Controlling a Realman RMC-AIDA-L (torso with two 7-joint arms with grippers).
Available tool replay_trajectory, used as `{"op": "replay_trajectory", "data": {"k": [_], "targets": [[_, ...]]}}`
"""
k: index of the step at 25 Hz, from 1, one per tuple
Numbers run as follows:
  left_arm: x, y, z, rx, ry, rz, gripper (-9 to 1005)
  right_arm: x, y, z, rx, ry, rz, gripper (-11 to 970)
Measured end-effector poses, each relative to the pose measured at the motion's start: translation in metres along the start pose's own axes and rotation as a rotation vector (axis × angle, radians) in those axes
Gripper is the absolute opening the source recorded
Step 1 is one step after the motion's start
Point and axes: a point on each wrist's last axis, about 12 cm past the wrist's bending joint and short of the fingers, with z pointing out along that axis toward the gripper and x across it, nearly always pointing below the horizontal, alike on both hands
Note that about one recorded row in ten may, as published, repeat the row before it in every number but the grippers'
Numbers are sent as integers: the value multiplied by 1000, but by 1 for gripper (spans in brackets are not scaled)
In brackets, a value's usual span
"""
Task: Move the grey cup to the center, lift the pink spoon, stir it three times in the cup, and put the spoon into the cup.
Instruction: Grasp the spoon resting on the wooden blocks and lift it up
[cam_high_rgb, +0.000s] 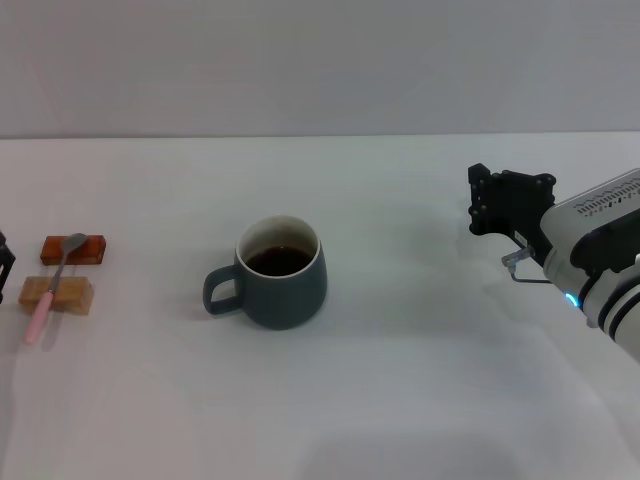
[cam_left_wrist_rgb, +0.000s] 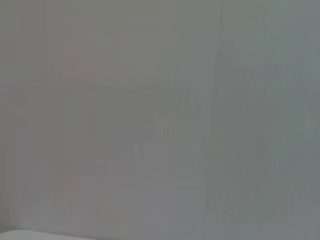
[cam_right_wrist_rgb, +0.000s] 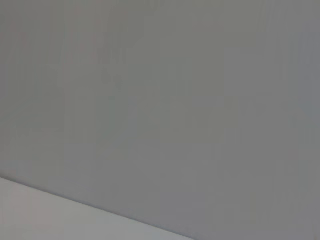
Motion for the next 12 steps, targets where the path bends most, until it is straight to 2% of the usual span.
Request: {"op": "replay_trajectory", "data": {"k": [6,10,11,12], "targets": [[1,-2,-14,-16,14,14,814,-1,-4,2,14,2,-3,-1],[1,-2,-14,-16,14,14,814,-2,-6,2,18,4,-6,-1],[2,-9,-25,15,46,-5,814,-2,-6,2,19,4,-7,-1],[2,-9,-25,15,46,-5,814,-2,-7,2,19,4,-7,-1]]}}
